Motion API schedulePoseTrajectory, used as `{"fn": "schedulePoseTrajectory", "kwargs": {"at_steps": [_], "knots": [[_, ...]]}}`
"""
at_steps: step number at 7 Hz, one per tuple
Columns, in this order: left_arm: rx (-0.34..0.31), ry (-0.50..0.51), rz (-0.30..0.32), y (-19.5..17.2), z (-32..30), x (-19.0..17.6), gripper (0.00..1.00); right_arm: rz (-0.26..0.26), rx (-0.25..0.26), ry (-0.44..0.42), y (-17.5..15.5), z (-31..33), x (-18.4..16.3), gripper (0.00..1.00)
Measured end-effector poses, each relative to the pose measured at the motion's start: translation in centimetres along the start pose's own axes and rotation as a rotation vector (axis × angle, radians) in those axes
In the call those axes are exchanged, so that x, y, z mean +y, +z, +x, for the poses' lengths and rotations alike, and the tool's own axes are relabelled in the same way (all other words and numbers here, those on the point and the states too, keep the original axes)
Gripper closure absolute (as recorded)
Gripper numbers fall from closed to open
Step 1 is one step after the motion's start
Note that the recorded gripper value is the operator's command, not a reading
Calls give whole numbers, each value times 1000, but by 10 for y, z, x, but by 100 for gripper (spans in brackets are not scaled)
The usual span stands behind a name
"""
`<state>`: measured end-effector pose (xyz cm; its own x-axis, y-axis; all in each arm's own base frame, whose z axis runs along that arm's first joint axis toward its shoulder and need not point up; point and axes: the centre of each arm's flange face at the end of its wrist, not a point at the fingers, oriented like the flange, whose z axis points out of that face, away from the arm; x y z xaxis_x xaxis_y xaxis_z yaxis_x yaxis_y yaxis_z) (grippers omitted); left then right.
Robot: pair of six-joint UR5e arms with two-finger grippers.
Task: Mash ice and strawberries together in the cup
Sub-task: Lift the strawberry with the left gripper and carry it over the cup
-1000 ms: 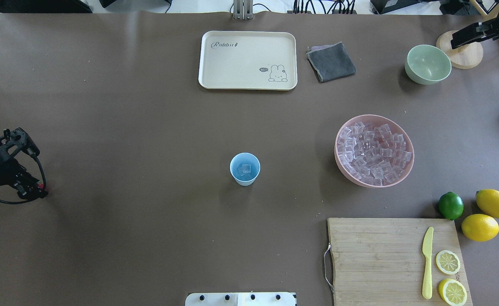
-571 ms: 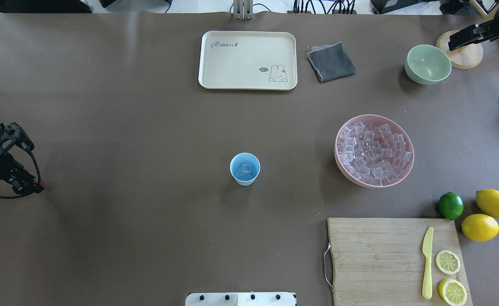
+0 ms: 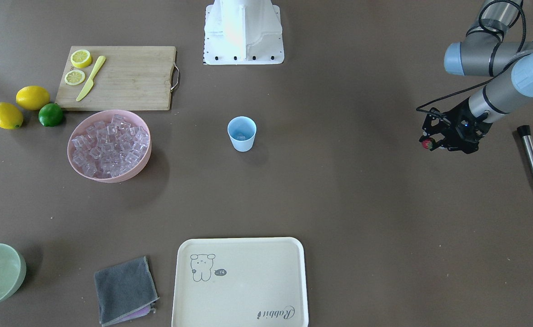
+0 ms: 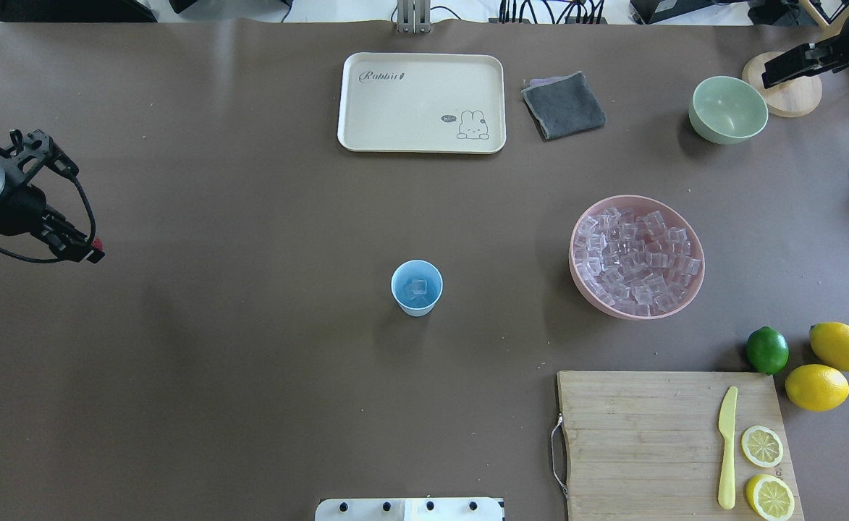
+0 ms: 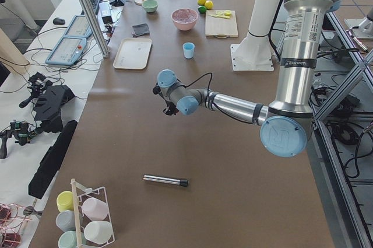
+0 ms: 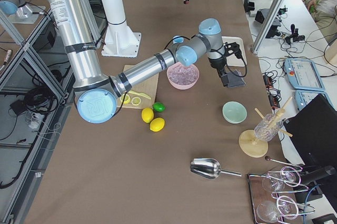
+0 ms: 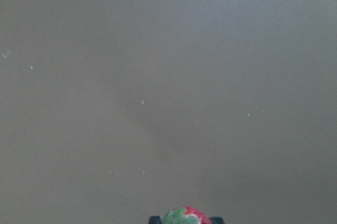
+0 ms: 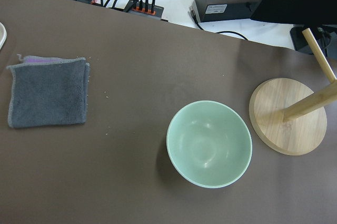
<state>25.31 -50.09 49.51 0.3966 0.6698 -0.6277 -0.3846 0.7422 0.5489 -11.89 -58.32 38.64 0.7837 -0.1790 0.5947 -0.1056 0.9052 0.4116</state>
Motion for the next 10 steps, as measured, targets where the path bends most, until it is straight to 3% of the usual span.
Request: {"fn": "schedulePoseTrajectory", "kwargs": {"at_steps": [2,5,7,10], "knots": [[11,28,54,-27,24,-69,100,-8,-7,0,1,0,1,1],[78,-1,131,-65,81,-160,100,-6,-20,0,-2,-3,0,1],[108,-10,168,-78,117,-207,100,-4,-20,-1,-2,-4,-2,1],[183,-5,173,-53,190,-243,100,5,-16,-11,-4,-6,-6,1]]}}
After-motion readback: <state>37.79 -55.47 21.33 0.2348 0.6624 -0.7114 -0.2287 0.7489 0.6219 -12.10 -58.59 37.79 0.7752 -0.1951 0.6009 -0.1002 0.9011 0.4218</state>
